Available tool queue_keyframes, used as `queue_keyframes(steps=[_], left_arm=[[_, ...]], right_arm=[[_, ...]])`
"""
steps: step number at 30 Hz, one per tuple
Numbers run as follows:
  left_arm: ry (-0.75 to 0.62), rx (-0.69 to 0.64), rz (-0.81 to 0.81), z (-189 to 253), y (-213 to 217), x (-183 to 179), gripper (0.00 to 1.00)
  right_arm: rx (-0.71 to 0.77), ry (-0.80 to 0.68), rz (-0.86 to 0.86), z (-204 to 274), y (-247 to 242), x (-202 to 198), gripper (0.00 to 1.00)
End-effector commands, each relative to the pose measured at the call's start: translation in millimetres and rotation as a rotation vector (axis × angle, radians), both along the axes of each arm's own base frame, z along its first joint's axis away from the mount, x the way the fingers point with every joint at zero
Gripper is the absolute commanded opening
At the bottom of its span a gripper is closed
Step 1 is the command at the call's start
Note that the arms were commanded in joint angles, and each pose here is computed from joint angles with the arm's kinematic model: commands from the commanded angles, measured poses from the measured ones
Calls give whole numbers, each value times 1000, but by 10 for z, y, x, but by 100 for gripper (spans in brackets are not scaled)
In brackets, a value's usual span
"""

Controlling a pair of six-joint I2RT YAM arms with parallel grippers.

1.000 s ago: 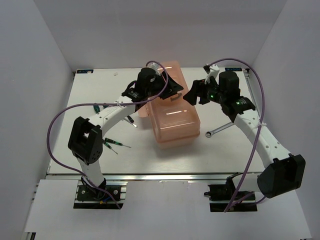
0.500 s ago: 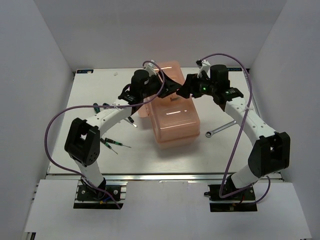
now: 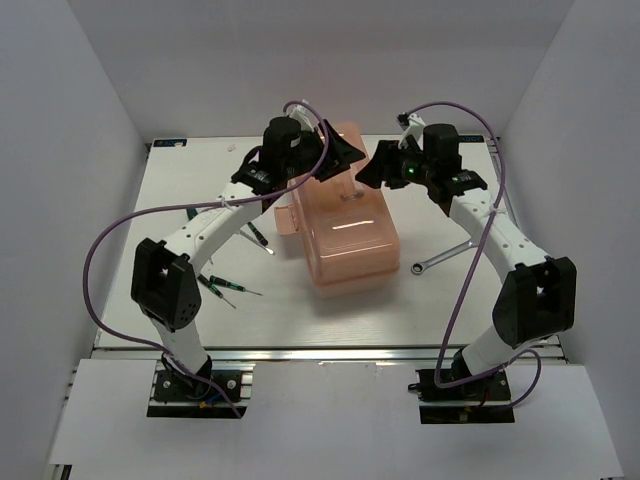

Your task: Sort the tools into containers

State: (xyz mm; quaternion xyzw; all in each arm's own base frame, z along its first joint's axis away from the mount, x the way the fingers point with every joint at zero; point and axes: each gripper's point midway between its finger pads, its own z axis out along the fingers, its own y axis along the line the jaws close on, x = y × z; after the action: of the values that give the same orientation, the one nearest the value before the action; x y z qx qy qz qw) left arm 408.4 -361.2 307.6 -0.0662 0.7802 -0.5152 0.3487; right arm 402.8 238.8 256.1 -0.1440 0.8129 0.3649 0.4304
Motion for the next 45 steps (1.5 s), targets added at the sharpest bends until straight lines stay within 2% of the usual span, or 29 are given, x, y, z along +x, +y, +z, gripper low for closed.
queue_keyframes(steps=[1,2,7,11,19,20,21,22,23,26,29,32,33,34,35,36,37,39,41,42,43,44,45], left_arm=[[59,148,51,-142,115,28,67],[55,153,63,-90,116,68,67],[160,247,106,-437,106,222,68],[213,325,110,-599,91,252,68],[238,385,108,-739,9,317,67],[271,429,106,-888,19,297,67],[275,454,105,-907,-2,276,66],[242,454,111,-739,-34,307,66],[260,522,122,-819,45,266,66],[261,611,124,-957,45,214,66],[267,648,108,-1075,25,133,66],[267,608,63,-1155,-115,81,66],[271,571,20,-1153,-198,34,66],[218,498,3,-1000,-315,79,66],[239,485,-31,-1143,-348,8,65],[234,430,-84,-1093,-437,-55,64],[179,359,-88,-896,-509,-19,63],[190,313,-126,-926,-521,-77,62],[144,230,-122,-698,-508,-23,59],[162,218,-130,-792,-475,-55,59],[122,133,-147,-551,-493,-62,58],[114,92,-144,-495,-430,-21,58],[143,73,-151,-629,-375,-60,58]], right_arm=[[14,-126,-70,412,-263,51,69],[-4,-143,-91,410,-366,77,70],[-84,-200,-118,293,-578,-28,71],[-83,-119,-79,21,-551,-162,70],[-32,29,-43,-342,-447,-292,65],[-32,38,-42,-367,-449,-292,65],[-33,51,-40,-404,-441,-300,64],[-26,60,-37,-411,-435,-305,64],[-23,67,-33,-426,-423,-313,64],[-15,86,-26,-454,-394,-320,63],[-9,99,-18,-473,-353,-326,63],[-4,102,-2,-467,-301,-346,63],[-3,104,0,-466,-293,-352,63],[0,105,7,-463,-277,-368,63],[2,105,12,-455,-262,-380,63],[5,104,14,-441,-259,-387,63],[6,101,14,-429,-259,-386,63],[8,83,15,-370,-268,-390,63],[14,53,22,-262,-259,-400,64],[20,39,30,-206,-255,-405,64],[25,29,38,-163,-242,-414,64],[35,4,45,-59,-232,-417,64],[43,-15,52,16,-222,-419,64]])
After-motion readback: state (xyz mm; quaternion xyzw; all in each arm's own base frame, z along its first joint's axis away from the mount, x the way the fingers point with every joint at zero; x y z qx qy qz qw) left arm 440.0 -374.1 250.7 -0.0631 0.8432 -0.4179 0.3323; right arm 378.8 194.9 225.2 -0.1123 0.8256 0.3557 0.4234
